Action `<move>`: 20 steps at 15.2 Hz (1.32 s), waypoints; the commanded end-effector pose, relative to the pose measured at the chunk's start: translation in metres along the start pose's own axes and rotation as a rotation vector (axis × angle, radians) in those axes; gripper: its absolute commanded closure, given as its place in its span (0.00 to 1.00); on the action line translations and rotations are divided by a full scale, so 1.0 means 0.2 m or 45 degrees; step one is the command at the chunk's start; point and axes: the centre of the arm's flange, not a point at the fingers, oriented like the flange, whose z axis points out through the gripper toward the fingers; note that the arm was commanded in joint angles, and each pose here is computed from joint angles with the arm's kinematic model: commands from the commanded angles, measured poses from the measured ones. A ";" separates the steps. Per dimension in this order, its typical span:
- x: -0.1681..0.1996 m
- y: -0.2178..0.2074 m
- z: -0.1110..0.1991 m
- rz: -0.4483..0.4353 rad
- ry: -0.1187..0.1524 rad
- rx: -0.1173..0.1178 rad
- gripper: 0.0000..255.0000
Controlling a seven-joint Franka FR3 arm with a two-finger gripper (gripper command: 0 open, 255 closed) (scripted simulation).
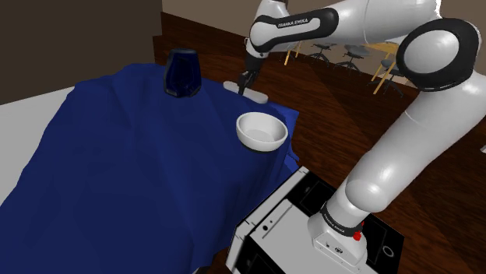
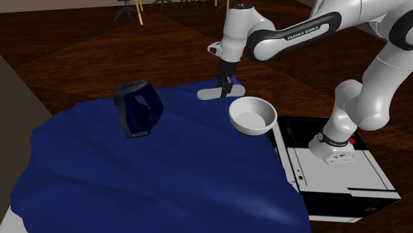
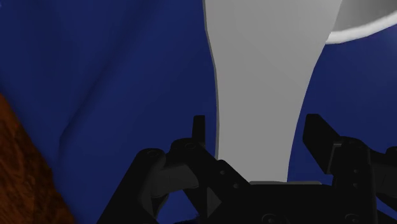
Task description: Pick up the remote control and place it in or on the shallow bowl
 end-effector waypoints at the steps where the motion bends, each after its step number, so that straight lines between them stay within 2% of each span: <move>1: -0.13 -0.06 -0.03 0.000 0.000 0.000 1.00; 9: -0.60 -0.28 -0.12 0.000 0.000 0.000 1.00; 10: -0.70 -0.33 -0.14 0.000 0.000 0.000 1.00; 20: -0.74 -0.34 0.12 0.000 0.000 0.000 1.00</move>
